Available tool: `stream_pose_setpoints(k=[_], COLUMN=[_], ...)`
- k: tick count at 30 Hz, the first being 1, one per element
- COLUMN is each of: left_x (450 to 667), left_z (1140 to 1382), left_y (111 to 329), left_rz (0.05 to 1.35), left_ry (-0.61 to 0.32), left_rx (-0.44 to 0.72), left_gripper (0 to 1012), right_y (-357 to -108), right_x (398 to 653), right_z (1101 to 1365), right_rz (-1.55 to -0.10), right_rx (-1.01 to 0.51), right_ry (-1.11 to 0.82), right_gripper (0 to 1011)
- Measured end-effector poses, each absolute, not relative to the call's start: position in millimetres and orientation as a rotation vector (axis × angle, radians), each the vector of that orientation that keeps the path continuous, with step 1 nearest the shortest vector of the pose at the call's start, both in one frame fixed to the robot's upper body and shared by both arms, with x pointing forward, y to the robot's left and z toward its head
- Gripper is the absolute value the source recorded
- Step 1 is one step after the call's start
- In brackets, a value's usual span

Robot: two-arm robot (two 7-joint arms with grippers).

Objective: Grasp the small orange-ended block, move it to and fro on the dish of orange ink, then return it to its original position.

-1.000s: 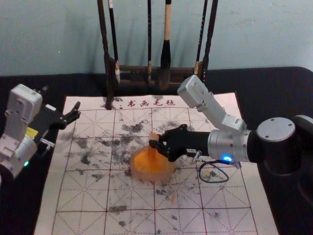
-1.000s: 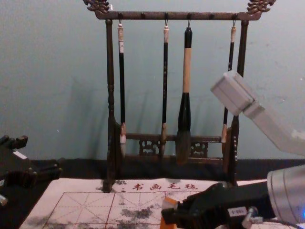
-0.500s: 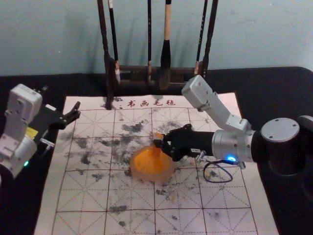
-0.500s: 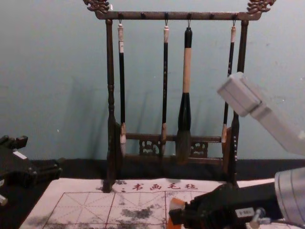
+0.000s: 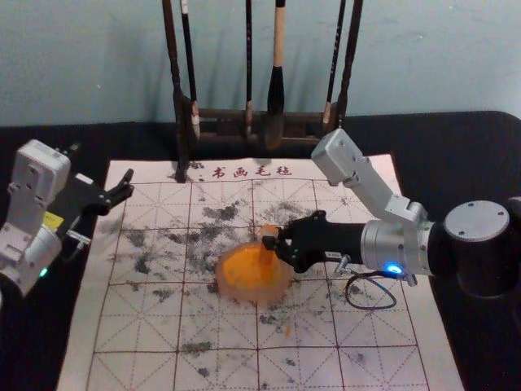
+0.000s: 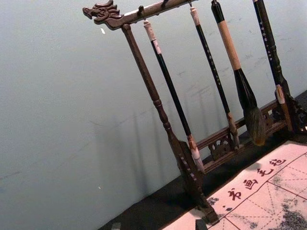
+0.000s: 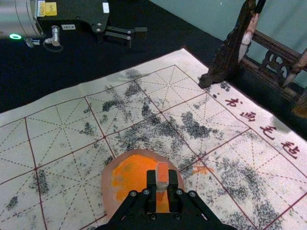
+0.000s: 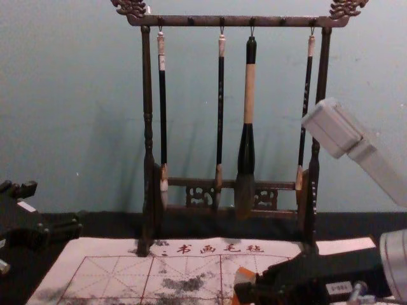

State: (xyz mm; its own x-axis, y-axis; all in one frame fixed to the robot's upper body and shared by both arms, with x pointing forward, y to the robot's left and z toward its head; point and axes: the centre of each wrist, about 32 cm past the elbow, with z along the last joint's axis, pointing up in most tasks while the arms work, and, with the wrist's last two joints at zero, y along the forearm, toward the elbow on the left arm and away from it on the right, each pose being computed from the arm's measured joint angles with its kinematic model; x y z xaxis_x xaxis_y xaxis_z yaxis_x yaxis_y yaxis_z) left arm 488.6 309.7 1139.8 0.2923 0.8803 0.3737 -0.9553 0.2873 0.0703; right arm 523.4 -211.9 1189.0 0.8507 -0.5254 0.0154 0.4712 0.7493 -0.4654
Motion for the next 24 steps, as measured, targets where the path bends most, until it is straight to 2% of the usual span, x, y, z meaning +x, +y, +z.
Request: stream_pose_setpoints(k=[24], left_x=[488.6], left_z=[1139.8], left_y=[309.7], left_rz=[1.248], left_ry=[-0.285], left_rx=[0.304], left_gripper=[1001], right_y=[-210.8], right_x=[514.3], right_z=[1187.0], right_rz=[-0.506], right_rx=[-0.472], right_ry=[0.130], right_gripper=[129])
